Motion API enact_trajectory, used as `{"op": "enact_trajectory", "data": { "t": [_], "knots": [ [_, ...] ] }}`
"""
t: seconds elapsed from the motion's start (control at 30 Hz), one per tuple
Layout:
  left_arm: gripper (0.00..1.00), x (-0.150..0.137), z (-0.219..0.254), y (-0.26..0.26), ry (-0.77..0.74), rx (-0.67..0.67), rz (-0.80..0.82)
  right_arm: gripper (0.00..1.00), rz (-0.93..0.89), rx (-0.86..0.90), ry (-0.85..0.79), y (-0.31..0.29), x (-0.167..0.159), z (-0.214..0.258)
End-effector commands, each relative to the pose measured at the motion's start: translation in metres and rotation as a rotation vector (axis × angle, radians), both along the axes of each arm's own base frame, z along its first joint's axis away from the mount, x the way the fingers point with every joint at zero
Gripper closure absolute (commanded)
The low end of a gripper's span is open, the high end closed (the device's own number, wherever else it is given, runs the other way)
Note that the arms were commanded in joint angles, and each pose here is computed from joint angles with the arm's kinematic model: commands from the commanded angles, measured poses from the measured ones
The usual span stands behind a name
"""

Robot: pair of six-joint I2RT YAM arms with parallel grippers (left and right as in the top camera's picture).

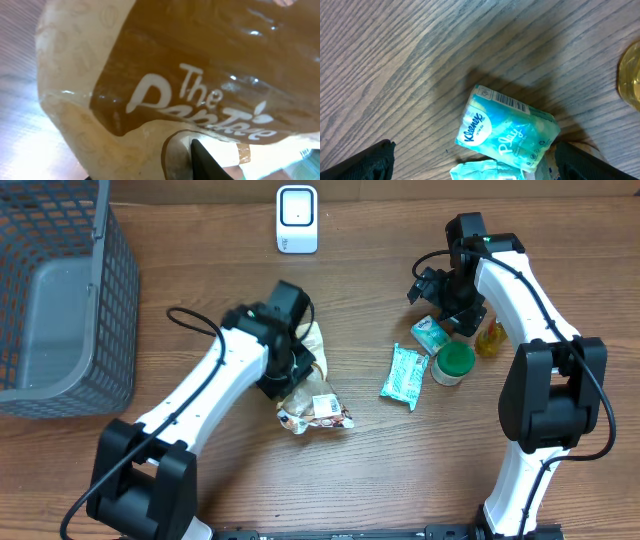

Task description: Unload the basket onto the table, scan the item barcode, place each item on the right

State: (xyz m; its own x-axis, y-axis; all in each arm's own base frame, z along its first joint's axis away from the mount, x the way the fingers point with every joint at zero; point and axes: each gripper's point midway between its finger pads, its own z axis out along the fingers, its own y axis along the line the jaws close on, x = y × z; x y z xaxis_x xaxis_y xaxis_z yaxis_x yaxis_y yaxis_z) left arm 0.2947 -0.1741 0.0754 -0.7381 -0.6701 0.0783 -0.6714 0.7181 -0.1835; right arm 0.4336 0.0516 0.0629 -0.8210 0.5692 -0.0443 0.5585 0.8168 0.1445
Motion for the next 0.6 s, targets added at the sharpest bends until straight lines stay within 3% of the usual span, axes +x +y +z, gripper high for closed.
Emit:
{"op": "enact_trajectory", "data": {
  "t": [0.0, 0.07, 0.17, 0.23, 0.33, 0.57],
  "knots": [
    [0.92, -0.009, -0.018, 0.004, 0.0, 0.028, 0.051, 0.0, 0.001, 0.005, -0.051, -0.001, 0.009, 0.017],
    [0.81, -0.012, -0.026, 0.006, 0.0, 0.037, 0.051, 0.0, 0.001, 0.005, -0.051, -0.001, 0.009, 0.017],
    [0.53, -0.011, -0.028, 0.01, -0.018, 0.057, -0.012, 0.0, 0.001, 0.005, -0.051, -0.001, 0.009, 0.017],
    [0.3, -0.004, -0.024, 0.007, -0.068, 0.054, -0.135, 0.0, 0.001, 0.005, -0.051, -0.001, 0.009, 0.017],
    [0.09, 0.006, -0.013, 0.003, -0.126, 0.054, -0.327, 0.0, 0.001, 0.005, -0.051, -0.001, 0.009, 0.017],
    [0.06, 0.021, 0.023, -0.01, -0.239, 0.056, -0.708, 0.0, 0.001, 0.005, -0.051, -0.001, 0.009, 0.017]
  ]
}}
